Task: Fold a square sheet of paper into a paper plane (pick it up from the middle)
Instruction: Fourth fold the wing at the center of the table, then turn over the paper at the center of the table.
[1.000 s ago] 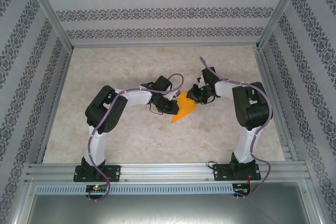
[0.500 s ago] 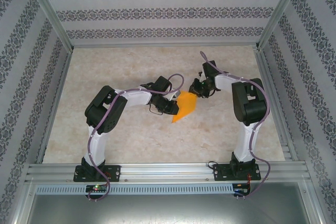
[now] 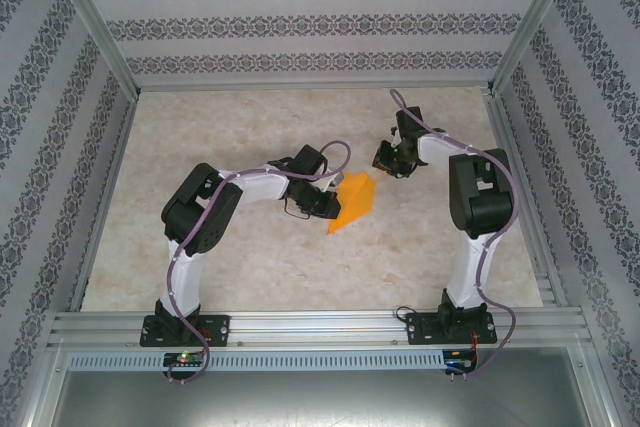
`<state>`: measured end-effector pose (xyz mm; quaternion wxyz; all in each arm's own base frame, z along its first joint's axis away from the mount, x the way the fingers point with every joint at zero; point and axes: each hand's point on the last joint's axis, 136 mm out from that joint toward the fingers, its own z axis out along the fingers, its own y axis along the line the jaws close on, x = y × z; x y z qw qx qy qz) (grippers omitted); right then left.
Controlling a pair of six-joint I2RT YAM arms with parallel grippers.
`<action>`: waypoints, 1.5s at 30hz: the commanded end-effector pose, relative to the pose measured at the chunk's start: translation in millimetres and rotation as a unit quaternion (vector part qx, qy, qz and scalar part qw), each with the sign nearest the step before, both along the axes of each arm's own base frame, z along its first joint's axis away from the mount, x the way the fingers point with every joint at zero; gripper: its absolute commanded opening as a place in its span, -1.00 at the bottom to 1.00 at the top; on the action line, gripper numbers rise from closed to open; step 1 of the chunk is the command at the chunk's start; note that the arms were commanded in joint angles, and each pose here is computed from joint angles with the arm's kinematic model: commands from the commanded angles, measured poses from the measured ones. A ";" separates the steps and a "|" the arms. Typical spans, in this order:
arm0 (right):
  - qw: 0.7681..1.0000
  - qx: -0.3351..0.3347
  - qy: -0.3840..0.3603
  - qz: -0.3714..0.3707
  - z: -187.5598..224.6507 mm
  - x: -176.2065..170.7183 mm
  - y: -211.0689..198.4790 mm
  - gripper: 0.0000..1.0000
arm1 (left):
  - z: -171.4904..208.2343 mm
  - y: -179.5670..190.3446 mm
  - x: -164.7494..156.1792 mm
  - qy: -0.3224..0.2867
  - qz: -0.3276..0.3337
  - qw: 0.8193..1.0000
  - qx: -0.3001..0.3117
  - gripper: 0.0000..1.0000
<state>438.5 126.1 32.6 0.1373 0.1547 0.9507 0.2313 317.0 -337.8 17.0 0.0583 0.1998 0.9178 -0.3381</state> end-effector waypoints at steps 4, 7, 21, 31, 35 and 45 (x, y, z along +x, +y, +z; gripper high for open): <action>0.999 0.033 -0.032 0.027 42.4 -26.4 10.9 -0.67 | -59.8 46.3 -41.9 0.091 0.004 0.987 0.129 -0.76; 0.997 0.056 -0.033 0.033 49.0 -44.3 16.4 -0.59 | -48.5 35.9 -35.6 0.088 0.006 0.990 0.108 -0.74; 0.995 0.088 -0.013 0.053 37.5 -86.4 27.4 -0.31 | 38.1 1.9 1.1 0.017 0.020 0.999 0.025 -0.38; 0.993 0.101 -0.010 0.058 30.8 -90.6 33.4 -0.25 | 43.5 22.7 1.7 -0.013 0.015 0.997 0.078 -0.04; 0.993 0.103 -0.008 0.059 29.4 -92.0 33.7 -0.24 | 35.6 15.4 -0.7 0.006 0.013 0.998 0.061 -0.04; 0.992 0.107 -0.006 0.060 28.0 -94.1 34.9 -0.23 | 21.6 6.7 4.3 0.021 0.008 0.998 0.056 -0.21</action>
